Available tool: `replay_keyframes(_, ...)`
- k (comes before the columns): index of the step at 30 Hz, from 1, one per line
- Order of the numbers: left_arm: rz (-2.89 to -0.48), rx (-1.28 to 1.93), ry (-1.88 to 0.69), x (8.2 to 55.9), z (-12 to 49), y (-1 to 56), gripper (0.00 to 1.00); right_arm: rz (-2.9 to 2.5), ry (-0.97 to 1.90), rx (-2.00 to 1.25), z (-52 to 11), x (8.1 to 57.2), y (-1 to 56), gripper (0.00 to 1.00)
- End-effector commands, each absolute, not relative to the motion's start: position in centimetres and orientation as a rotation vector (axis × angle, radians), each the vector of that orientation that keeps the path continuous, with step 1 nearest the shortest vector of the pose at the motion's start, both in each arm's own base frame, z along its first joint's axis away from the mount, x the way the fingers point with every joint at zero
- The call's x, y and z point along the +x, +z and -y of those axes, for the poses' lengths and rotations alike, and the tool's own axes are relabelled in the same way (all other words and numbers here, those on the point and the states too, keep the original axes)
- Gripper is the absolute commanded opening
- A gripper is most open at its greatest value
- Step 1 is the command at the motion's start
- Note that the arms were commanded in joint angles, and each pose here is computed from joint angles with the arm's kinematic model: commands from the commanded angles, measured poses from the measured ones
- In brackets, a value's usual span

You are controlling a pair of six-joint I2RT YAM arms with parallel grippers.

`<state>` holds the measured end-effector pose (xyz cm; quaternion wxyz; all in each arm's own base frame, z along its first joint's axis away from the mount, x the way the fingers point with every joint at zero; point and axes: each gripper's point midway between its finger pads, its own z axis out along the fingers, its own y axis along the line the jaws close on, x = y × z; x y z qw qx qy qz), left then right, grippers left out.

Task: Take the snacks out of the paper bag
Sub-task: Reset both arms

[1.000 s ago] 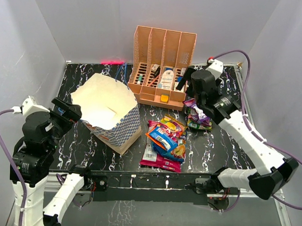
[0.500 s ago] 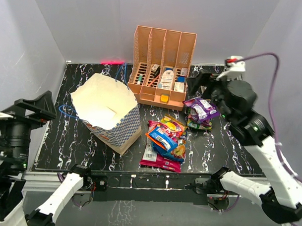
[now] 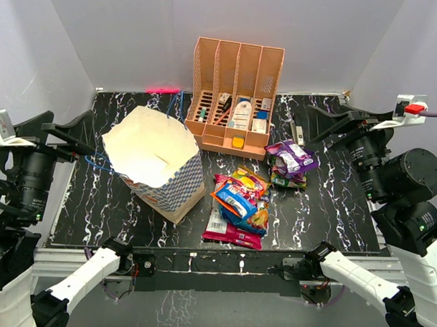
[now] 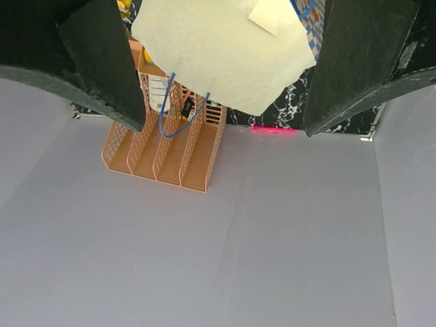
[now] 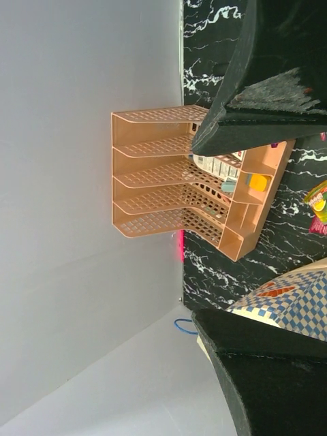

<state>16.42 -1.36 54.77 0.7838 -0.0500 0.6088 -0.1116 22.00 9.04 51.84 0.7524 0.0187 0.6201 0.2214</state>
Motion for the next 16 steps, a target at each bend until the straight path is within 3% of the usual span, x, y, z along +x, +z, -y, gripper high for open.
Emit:
replay_keyframes(1, -1.307, -0.072, -0.312, 17.7, 3.3, 55.2, 0.98, -1.335, 0.484, 0.072, -8.1, 21.2, 53.3, 0.98)
replay_keyframes(16, -1.278, -0.074, -0.374, 20.3, 5.1, 55.6, 0.98, -1.466, 0.274, 0.163, -6.0, 23.6, 51.1, 0.98)
